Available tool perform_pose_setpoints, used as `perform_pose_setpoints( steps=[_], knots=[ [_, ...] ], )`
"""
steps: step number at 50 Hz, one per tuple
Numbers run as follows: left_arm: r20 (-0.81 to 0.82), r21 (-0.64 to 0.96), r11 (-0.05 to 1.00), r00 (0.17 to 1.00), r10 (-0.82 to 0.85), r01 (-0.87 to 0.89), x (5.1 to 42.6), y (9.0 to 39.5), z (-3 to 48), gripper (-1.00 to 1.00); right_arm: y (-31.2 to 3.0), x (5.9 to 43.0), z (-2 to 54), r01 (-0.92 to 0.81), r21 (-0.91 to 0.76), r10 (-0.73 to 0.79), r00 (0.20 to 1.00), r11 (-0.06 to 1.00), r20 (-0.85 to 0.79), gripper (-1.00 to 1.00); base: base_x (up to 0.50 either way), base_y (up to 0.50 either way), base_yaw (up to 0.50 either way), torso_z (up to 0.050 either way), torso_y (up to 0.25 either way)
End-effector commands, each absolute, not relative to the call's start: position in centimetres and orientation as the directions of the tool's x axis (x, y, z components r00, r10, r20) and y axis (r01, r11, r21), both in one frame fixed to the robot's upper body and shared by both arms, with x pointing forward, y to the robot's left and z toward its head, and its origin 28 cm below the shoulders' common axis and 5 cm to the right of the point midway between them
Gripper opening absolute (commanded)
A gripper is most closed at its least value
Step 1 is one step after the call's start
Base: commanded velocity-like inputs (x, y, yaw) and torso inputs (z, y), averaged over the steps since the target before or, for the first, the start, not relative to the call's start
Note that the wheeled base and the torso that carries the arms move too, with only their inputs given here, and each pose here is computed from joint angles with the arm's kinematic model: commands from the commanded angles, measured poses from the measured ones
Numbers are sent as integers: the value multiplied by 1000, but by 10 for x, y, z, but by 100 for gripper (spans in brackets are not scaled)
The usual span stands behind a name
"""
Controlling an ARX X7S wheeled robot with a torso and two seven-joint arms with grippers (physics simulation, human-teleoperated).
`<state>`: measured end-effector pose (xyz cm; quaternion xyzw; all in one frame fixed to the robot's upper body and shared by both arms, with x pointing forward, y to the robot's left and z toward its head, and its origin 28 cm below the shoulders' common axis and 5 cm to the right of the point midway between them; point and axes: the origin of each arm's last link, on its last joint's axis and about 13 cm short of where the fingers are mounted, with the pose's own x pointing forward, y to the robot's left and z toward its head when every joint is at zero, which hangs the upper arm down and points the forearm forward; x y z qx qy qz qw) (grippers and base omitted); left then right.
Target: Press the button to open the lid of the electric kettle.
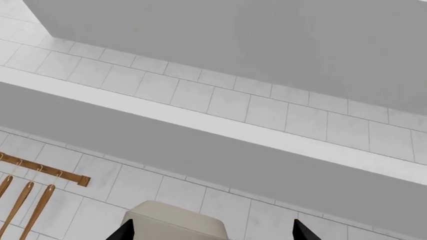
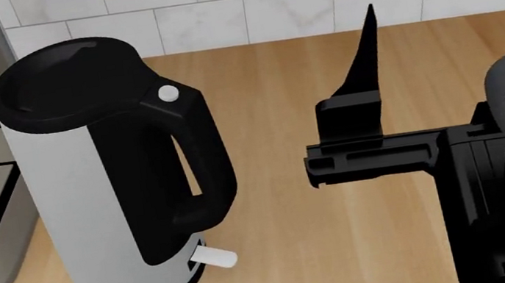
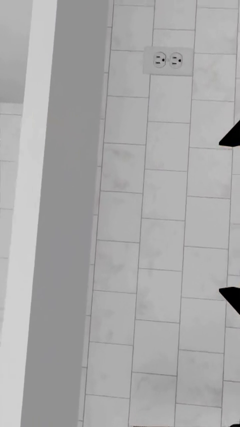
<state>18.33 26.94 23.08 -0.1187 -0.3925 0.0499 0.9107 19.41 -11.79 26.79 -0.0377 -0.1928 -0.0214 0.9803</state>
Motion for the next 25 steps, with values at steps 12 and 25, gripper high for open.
perform_pose_setpoints(
  steps=[12,25],
  knots=[
    [714,-260,966,675,184,11,179,271,233,100,-102,190,357,-173,-219,220,952,960,211,100,0,0,0,0,0],
    [713,-246,969,680,174,10,180,270,232,100,-95,207,407,-595,-301,549,804,746,-228,-100,0,0,0,0,0]
  ],
)
